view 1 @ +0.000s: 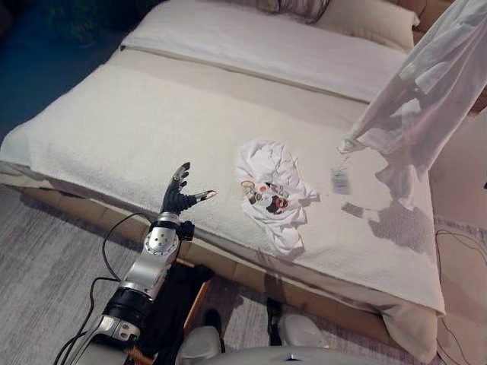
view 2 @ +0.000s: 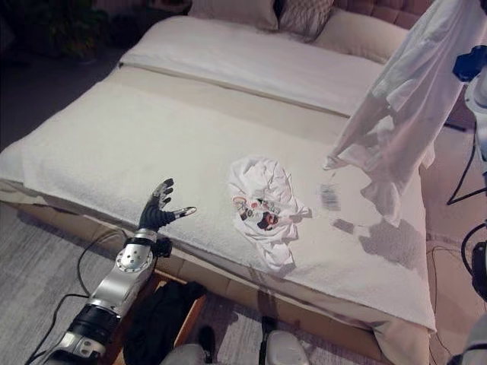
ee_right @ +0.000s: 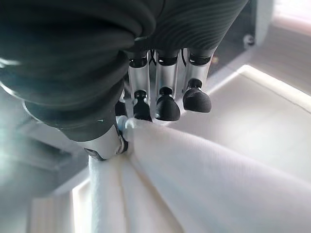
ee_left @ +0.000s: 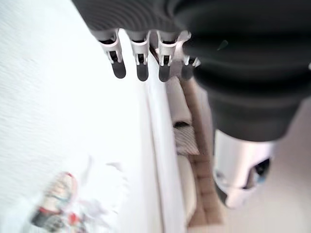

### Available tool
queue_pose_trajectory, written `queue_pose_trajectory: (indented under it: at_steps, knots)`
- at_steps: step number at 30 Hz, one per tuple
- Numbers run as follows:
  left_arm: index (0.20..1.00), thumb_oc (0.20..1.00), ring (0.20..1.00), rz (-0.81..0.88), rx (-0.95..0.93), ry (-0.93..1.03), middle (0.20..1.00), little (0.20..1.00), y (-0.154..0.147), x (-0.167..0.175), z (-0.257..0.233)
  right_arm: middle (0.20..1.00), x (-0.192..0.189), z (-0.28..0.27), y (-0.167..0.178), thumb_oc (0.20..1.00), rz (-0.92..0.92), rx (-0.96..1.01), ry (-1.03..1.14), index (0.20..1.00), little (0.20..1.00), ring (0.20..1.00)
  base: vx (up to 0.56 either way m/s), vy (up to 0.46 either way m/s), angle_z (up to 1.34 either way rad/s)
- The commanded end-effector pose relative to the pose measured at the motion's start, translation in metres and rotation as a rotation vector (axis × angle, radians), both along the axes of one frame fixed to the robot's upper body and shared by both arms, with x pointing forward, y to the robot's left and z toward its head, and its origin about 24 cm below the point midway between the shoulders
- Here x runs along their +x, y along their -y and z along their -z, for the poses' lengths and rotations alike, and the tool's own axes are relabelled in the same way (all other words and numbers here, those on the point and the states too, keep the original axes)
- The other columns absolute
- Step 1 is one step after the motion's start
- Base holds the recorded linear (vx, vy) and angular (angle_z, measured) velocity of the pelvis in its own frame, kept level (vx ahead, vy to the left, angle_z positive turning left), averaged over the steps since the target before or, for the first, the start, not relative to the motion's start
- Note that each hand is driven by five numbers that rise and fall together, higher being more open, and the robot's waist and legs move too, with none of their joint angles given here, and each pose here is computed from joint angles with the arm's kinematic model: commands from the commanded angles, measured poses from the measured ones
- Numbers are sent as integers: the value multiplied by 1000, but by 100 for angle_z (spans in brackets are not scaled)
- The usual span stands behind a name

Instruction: Pick up clothes into the bucket

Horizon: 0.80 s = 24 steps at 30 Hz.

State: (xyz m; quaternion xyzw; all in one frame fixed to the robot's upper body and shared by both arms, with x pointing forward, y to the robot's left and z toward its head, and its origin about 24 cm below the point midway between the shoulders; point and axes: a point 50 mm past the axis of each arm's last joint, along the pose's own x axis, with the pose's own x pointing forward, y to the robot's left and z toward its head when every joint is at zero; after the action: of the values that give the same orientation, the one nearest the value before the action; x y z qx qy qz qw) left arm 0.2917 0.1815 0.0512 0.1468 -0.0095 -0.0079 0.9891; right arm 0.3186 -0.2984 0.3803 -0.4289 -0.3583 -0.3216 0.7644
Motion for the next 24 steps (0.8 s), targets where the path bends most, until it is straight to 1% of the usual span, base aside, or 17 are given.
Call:
queue_pose_trajectory:
  at_steps: [1, 3, 4, 5, 7, 9, 13, 19, 21, 24]
  knots:
    - [1000, 1000, 1000, 142, -14, 159, 1000, 1000, 19, 4, -38, 200, -9, -32, -17, 200, -71, -46, 80, 200, 200, 200, 55, -1, -2]
    - [1000, 1000, 1000, 187, -22, 192, 1000, 1000, 30, 9, -49, 200, -5, -32, -27, 200, -117, -69, 44, 200, 200, 200, 58, -5, -2]
    - [1000, 1000, 1000, 240, -22, 233, 1000, 1000, 45, 14, -61, 200, 0, -28, -38, 200, -168, -95, -2, 200, 200, 200, 53, -6, -1]
    - [1000, 1000, 1000, 241, -23, 234, 1000, 1000, 45, 14, -61, 200, 0, -28, -38, 200, -168, -96, -2, 200, 200, 200, 45, -5, -1]
    - [1000, 1000, 1000, 283, -13, 260, 1000, 1000, 57, 20, -70, 200, 5, -23, -50, 200, -217, -131, -45, 200, 200, 200, 9, 1, -2]
    - [1000, 1000, 1000, 329, 2, 284, 1000, 1000, 72, 28, -81, 200, 10, -12, -68, 200, -278, -198, -103, 200, 200, 200, 0, 0, 0]
    - [1000, 1000, 1000, 391, -4, 309, 1000, 1000, 94, 35, -93, 200, 12, 7, -94, 200, -397, -258, -169, 200, 200, 200, 7, 0, -7]
    - [1000, 1000, 1000, 466, -51, 331, 1000, 1000, 120, 35, -106, 200, 6, 30, -126, 200, -556, -342, -252, 200, 200, 200, -11, 3, -6]
    - [1000, 1000, 1000, 479, -35, 345, 1000, 1000, 125, 36, -110, 200, 3, 34, -134, 200, -607, -362, -271, 200, 200, 200, 0, 0, 0]
    - [1000, 1000, 1000, 481, 38, 380, 1000, 1000, 131, 38, -115, 200, -2, 42, -145, 200, -692, -366, -288, 200, 200, 200, 0, 0, 0]
